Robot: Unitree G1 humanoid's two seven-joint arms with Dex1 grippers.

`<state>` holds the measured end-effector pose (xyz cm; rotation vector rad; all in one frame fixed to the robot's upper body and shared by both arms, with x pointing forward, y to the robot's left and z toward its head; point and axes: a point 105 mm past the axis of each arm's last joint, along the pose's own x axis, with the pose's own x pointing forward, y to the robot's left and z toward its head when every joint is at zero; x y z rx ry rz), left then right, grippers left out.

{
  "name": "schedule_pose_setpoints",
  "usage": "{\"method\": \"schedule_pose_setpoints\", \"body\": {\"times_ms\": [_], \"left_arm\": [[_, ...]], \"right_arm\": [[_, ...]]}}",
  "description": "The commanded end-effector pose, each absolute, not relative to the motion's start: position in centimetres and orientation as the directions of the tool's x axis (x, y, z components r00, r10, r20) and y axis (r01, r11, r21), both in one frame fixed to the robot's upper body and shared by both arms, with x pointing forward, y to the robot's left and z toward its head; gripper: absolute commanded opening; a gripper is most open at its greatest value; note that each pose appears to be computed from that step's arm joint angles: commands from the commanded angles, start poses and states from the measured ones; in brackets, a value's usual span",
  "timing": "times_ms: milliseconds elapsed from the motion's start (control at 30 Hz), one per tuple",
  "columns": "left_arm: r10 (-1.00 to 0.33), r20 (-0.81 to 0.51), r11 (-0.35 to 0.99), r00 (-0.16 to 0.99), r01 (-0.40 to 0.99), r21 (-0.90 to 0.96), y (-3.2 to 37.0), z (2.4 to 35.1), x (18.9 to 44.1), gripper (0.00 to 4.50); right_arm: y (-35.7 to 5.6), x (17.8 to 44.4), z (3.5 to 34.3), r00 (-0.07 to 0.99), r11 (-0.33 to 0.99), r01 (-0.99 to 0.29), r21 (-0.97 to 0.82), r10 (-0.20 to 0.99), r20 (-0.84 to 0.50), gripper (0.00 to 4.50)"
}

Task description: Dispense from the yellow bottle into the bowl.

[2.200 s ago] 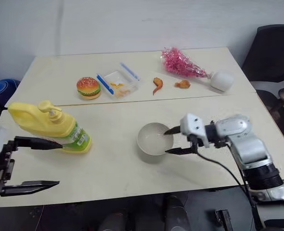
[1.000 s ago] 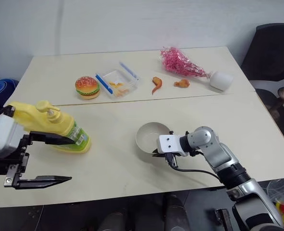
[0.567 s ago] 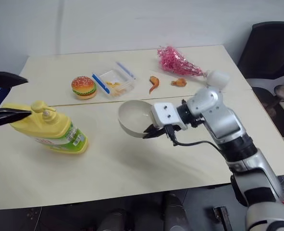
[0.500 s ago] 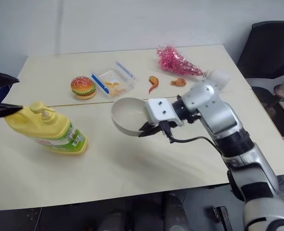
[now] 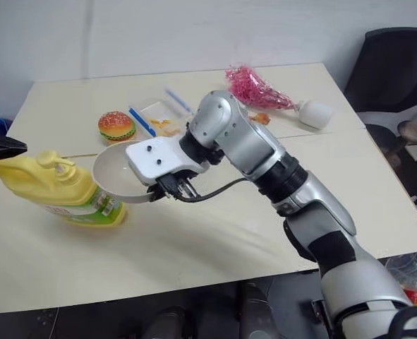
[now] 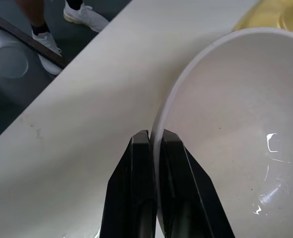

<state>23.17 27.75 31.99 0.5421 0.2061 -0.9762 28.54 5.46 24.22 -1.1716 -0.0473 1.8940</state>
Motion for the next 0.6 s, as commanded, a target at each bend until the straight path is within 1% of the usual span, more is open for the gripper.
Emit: {"method": "schedule_pose_setpoints", "body": {"times_ms": [33, 267, 400, 500, 600], "left_arm": [[-0.719, -0.402, 0.423, 0.567, 0.816, 0.395, 27.3, 32.2, 23.1, 0.04], [-0.702, -0.419, 0.425, 0.577, 0.810, 0.404, 27.6, 31.6, 23.2, 0.04], [-0.691, -0.407, 0.442, 0.597, 0.795, 0.416, 28.0, 31.7, 23.1, 0.04], [-0.691, -0.381, 0.461, 0.614, 0.781, 0.421, 28.2, 32.5, 22.7, 0.04], [-0.686, -0.384, 0.461, 0.618, 0.778, 0.428, 28.2, 32.6, 22.3, 0.04]], "right_arm": [[7.3, 27.8, 25.9, -0.147, -0.621, -0.618, -0.482, 0.693, -0.705, 0.00], [9.7, 27.6, 26.9, -0.129, -0.591, -0.637, -0.495, 0.714, -0.688, 0.00], [10.0, 26.7, 27.0, -0.158, -0.631, -0.603, -0.488, 0.694, -0.702, 0.00], [10.1, 26.2, 26.7, -0.166, -0.646, -0.590, -0.483, 0.683, -0.711, 0.00], [10.2, 25.9, 26.5, -0.168, -0.655, -0.580, -0.484, 0.678, -0.715, 0.00]]}}
